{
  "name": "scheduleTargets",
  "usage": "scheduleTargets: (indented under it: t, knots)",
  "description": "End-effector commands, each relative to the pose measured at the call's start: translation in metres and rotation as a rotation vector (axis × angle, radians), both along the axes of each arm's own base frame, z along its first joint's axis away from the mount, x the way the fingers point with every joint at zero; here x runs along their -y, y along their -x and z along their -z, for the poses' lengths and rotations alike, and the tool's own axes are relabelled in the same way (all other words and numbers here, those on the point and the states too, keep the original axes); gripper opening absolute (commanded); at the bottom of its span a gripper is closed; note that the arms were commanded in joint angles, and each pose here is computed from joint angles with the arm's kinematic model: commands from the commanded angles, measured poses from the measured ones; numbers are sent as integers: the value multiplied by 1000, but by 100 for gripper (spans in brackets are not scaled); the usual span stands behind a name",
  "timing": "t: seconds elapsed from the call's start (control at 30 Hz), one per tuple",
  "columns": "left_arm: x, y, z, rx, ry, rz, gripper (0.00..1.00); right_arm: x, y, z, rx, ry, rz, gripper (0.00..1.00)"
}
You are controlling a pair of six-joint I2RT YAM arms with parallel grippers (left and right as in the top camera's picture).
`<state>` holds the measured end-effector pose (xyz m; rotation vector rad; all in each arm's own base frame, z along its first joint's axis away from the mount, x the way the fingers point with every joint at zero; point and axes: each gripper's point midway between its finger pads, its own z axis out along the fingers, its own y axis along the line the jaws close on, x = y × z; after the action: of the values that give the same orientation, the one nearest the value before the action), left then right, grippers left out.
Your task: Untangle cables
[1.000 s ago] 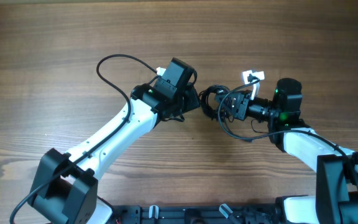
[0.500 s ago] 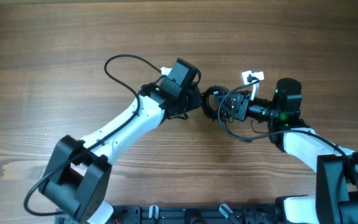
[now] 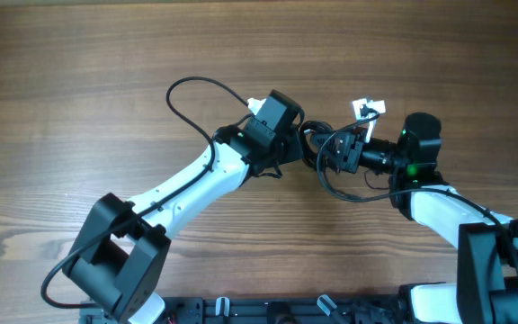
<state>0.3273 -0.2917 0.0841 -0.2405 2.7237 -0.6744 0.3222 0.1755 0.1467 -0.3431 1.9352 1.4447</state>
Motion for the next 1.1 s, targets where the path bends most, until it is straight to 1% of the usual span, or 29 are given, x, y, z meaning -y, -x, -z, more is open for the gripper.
scheduleTargets:
  t: [0.0,0.1,0.2,0.23,0.27,0.3,0.33,0.37,0.43,0.53,0.6,0.63,0.67,0.7,0.8,0.9,0.97,1.03,1.07]
  knots:
    - [6,12,22,-47,-41,37,4,-6,7,-19,13,-56,-67,4]
    - [12,10,18,-37,-8,44,4,-7,11,-20,12,-62,-91,4]
    - [15,20,20,-84,11,75,4,-6,7,-19,-1,-62,-66,4]
    - [19,25,19,-106,35,95,9,-5,6,-19,-23,-67,-52,4]
    - [27,33,16,-140,82,129,35,-5,4,-18,-35,-70,-41,4]
    - [33,39,13,-166,119,152,40,-5,4,-18,-36,-70,-41,4]
    - [36,42,12,-201,150,133,44,-5,4,-18,-53,-76,-38,4]
    - [37,43,11,-235,167,87,44,-5,4,-18,-73,-84,-36,4]
    - [37,42,11,-310,204,-43,33,-5,4,-18,-145,-111,-26,4]
    - [31,31,9,-348,240,-148,28,-3,0,-17,-303,-167,22,5]
    - [26,27,8,-387,270,-196,24,-1,-6,-16,-364,-190,68,4]
    - [23,23,7,-421,293,-245,25,2,-11,-15,-402,-207,107,4]
    - [20,21,7,-443,307,-287,28,3,-14,-14,-421,-215,129,4]
    - [18,19,6,-470,323,-335,30,5,-18,-13,-453,-231,161,4]
    - [17,14,4,-564,384,-501,30,10,-27,-11,-538,-276,233,4]
    - [27,1,-7,-539,462,-518,30,11,-28,-11,-565,-290,244,4]
    - [34,-9,-17,-511,518,-514,27,11,-28,-11,-606,-311,250,4]
    - [39,-17,-25,-476,560,-495,20,11,-28,-11,-628,-322,253,4]
    - [40,-19,-27,-472,568,-494,15,11,-28,-11,-636,-325,254,4]
